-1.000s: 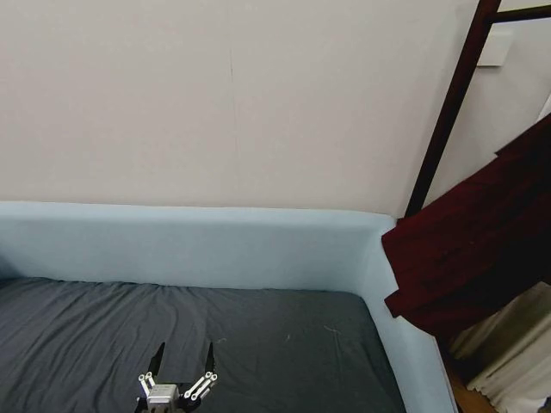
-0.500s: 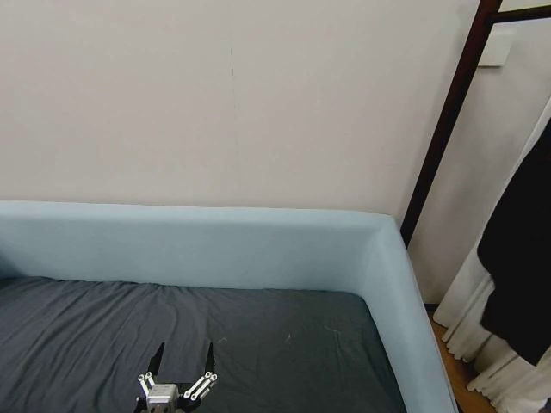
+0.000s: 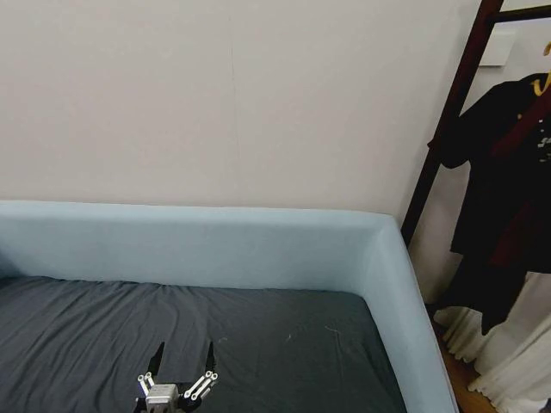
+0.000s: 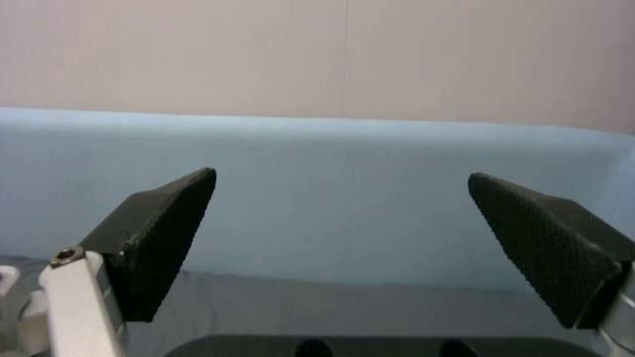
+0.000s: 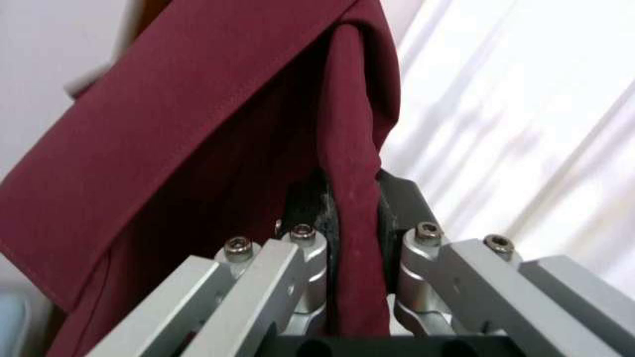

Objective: Pick up the clothes from the sofa and hang them on the clothes hanger.

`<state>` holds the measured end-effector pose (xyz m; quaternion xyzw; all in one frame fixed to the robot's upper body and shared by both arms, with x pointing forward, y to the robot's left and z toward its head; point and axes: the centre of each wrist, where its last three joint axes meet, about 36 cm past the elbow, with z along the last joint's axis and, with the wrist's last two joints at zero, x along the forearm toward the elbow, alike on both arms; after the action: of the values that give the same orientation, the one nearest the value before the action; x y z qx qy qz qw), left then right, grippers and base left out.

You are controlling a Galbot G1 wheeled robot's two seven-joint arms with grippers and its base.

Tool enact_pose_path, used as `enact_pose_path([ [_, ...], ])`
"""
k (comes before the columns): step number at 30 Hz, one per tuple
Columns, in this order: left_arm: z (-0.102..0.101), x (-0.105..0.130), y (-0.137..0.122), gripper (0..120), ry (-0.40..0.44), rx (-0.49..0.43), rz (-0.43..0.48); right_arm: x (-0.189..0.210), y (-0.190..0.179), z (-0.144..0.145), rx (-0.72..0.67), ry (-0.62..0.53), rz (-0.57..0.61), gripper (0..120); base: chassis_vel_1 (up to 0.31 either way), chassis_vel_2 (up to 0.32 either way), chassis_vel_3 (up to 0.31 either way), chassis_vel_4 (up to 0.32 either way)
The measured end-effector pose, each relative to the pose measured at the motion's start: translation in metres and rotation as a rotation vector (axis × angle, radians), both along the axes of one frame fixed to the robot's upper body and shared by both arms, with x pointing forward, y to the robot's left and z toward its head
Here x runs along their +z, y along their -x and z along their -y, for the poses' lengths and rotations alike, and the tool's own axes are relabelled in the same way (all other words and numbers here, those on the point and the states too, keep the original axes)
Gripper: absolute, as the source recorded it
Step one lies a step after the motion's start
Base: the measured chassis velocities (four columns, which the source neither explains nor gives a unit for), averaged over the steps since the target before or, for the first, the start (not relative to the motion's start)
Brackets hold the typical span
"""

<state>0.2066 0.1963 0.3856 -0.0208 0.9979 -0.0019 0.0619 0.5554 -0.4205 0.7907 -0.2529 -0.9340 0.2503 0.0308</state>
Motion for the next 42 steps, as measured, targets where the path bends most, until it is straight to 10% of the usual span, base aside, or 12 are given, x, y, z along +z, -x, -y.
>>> enact_pose_path([
  [29, 0.005, 0.009, 0.009, 100, 0.009, 0.011, 0.02, 0.088, -0.073, -0.038, -0.044, -0.141, 0.052, 8, 0.0, 0.0, 0.0, 0.0],
  [42, 0.006, 0.013, 0.009, 100, 0.015, 0.008, 0.042, 0.119, -0.111, -0.066, -0.118, -0.408, 0.003, 8, 0.0, 0.0, 0.0, 0.0],
])
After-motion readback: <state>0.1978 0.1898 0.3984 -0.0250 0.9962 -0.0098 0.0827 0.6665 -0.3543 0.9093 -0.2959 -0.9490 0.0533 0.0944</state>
